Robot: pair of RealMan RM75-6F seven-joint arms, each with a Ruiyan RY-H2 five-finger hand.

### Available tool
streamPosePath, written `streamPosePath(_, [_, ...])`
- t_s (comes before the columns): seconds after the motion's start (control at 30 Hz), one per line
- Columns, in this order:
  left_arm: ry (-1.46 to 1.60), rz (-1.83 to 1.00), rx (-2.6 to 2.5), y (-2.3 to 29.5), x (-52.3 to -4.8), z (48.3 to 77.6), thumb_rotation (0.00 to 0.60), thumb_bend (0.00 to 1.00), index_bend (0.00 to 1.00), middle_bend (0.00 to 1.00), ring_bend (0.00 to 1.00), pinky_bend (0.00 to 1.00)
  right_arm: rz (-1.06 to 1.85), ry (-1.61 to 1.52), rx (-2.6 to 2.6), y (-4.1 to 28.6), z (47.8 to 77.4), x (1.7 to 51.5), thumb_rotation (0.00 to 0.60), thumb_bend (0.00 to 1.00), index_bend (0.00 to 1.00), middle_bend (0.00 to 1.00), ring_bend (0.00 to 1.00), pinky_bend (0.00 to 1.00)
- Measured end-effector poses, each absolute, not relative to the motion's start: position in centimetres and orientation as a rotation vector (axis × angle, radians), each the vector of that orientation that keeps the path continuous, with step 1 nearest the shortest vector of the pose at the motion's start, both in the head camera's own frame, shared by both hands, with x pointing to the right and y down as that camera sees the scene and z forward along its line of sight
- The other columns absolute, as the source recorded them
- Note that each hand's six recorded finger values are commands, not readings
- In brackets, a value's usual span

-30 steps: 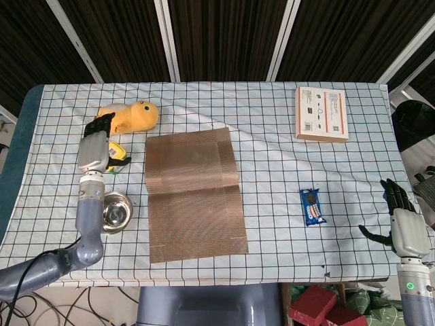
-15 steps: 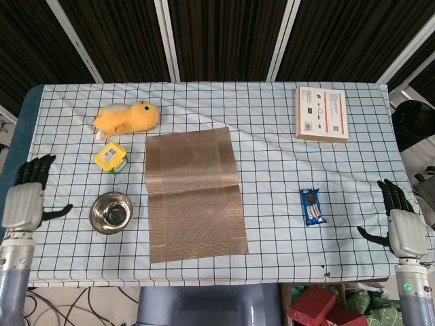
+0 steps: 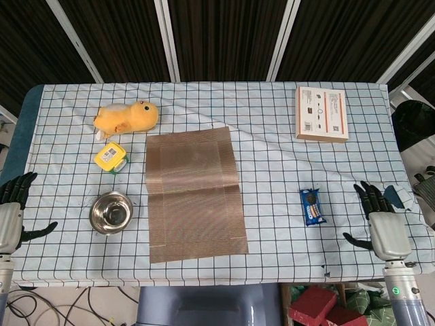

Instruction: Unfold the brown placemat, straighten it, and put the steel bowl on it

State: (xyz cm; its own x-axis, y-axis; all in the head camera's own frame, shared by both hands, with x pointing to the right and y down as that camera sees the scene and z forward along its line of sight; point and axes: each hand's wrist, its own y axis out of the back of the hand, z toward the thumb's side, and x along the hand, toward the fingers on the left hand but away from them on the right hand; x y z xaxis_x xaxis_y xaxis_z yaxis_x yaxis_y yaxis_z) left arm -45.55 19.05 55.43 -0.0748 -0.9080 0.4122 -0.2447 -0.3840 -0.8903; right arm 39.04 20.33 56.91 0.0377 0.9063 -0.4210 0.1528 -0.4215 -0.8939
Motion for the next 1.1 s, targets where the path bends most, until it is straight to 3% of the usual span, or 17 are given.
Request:
streamPosePath(0.57, [1.283, -1.48, -1.639, 18.5, -45.8, 55.6, 0.6, 0.04, 0.05, 0.05, 0.0, 0.03, 1.266, -0.704, -1.926, 20.5, 62.3, 25.1, 0.6, 0.03, 0.0, 0.0, 0.01, 0.16])
streamPosePath(1.1, [1.29, -1.48, -1.637, 18.4, -45.9, 55.7, 0.6, 0.04, 0.05, 0.05, 0.0, 0.03, 1.219, -0.652, -2.052, 22.5, 64.3, 20.0, 0.6, 0.07, 0.0, 0.0, 0.01, 0.16])
